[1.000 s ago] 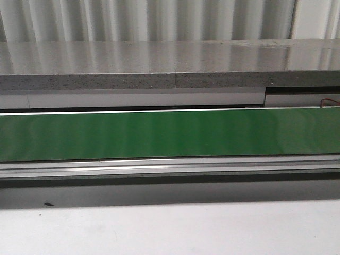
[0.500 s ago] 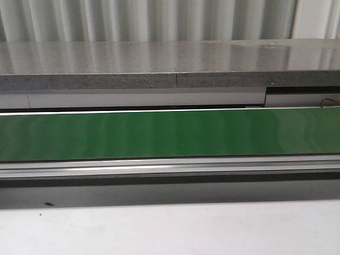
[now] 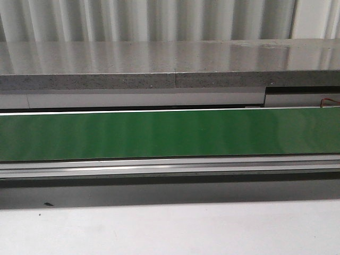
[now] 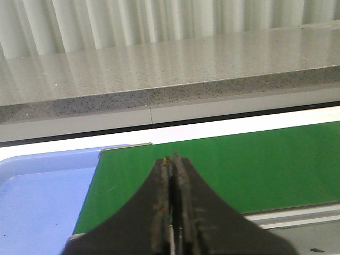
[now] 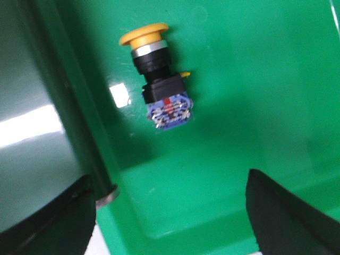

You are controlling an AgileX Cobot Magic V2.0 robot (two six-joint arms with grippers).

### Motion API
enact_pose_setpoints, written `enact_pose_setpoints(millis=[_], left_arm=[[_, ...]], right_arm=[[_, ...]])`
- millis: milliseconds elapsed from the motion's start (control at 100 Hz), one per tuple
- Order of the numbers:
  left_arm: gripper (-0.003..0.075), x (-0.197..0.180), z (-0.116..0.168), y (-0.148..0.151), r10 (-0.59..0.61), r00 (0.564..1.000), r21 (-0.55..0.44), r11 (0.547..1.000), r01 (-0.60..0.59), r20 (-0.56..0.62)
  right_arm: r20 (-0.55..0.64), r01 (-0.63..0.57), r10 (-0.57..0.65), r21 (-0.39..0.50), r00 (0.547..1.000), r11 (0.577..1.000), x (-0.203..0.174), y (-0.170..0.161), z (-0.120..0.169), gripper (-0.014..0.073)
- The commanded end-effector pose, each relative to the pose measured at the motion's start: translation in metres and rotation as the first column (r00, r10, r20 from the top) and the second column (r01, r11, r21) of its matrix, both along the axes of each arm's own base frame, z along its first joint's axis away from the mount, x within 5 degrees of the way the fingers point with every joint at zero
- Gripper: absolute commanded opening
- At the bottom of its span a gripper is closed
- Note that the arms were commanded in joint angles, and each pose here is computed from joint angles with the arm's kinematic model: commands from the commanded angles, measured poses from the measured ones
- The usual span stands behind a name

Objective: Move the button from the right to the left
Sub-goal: 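Close the right gripper on the yellow button's blue base and lift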

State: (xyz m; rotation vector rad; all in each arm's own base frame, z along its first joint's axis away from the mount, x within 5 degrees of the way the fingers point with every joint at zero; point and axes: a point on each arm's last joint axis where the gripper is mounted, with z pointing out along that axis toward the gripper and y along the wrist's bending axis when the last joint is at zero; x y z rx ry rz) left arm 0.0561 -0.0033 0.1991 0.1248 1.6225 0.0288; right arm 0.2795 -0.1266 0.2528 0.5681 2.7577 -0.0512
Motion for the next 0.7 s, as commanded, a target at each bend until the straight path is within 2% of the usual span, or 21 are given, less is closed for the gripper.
enact_pose_setpoints(millis=[0, 320, 690], left_arm=[[-0.002, -0.001, -0.004, 0.0, 0.001, 0.997, -0.014, 1.0, 0.0, 0.075], [-0.002, -0.001, -0.004, 0.0, 0.001, 0.997, -0.014, 1.0, 0.0, 0.075], [-0.002, -0.001, -0.004, 0.0, 0.001, 0.997, -0.014, 1.0, 0.0, 0.075]], right_arm=[[0.043, -0.023, 0.025, -0.038, 0.999, 0.999, 0.01, -0.008, 0.009, 0.058], [-0.013, -0.034, 0.034, -0.022, 0.999, 0.999, 0.044, -0.025, -0.019, 0.058], [-0.108, -0.106, 0.104, -0.016, 0.989, 0.994, 0.058, -0.034, -0.052, 0.058]])
